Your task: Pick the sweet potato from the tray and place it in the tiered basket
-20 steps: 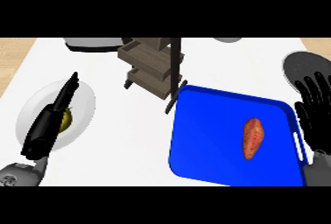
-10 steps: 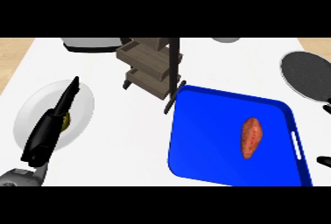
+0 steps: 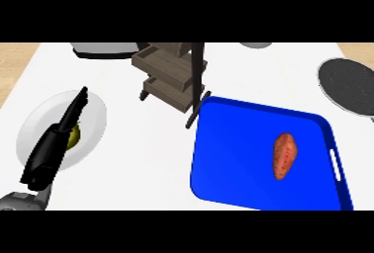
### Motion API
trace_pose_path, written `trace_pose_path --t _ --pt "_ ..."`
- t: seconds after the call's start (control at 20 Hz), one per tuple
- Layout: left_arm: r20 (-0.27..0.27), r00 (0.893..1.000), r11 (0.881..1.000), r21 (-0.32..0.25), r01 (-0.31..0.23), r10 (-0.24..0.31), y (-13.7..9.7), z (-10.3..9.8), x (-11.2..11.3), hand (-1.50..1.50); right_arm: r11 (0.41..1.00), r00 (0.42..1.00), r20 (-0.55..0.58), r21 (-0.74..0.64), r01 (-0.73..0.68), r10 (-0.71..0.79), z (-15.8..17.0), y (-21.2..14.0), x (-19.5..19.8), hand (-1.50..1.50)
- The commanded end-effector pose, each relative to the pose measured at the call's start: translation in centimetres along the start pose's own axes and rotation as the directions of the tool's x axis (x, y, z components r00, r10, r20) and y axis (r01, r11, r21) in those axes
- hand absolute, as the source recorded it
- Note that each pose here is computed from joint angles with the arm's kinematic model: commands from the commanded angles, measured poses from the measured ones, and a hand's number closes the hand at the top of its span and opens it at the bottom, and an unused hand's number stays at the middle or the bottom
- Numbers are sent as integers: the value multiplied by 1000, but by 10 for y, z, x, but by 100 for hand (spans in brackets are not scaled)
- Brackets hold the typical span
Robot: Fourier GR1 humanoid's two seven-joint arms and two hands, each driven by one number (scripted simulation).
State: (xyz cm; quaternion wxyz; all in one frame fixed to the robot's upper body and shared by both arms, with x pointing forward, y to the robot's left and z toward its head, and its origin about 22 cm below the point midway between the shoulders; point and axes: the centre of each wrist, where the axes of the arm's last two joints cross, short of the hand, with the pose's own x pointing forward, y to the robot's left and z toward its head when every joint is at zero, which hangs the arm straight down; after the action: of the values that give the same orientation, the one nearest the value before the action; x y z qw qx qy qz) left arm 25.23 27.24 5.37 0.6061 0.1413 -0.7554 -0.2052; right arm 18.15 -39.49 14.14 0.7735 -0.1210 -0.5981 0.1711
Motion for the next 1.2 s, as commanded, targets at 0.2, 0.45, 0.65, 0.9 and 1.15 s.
trace_pose_path --t 0.2,0.45,0.65,0.9,1.15 --pt "26 1000 1000 -26 -7 8 -10 -1 6 0 999 995 -97 -15 -31 29 -6 51 42 -150" --pt "14 1000 1000 -11 -1 1 -6 -8 1 0 990 974 -176 2 -143 141 -8 77 64 -150" --pt "20 1000 1000 -27 -11 11 -12 -7 -10 0 977 940 -273 10 -211 205 -31 91 39 -150" --pt "-1 1000 1000 -22 -17 17 -8 -6 -2 0 974 924 -311 27 -224 221 -51 104 36 -150" --pt "26 1000 1000 -17 5 -5 -7 -2 12 0 965 913 -314 96 -243 261 -40 123 15 -150"
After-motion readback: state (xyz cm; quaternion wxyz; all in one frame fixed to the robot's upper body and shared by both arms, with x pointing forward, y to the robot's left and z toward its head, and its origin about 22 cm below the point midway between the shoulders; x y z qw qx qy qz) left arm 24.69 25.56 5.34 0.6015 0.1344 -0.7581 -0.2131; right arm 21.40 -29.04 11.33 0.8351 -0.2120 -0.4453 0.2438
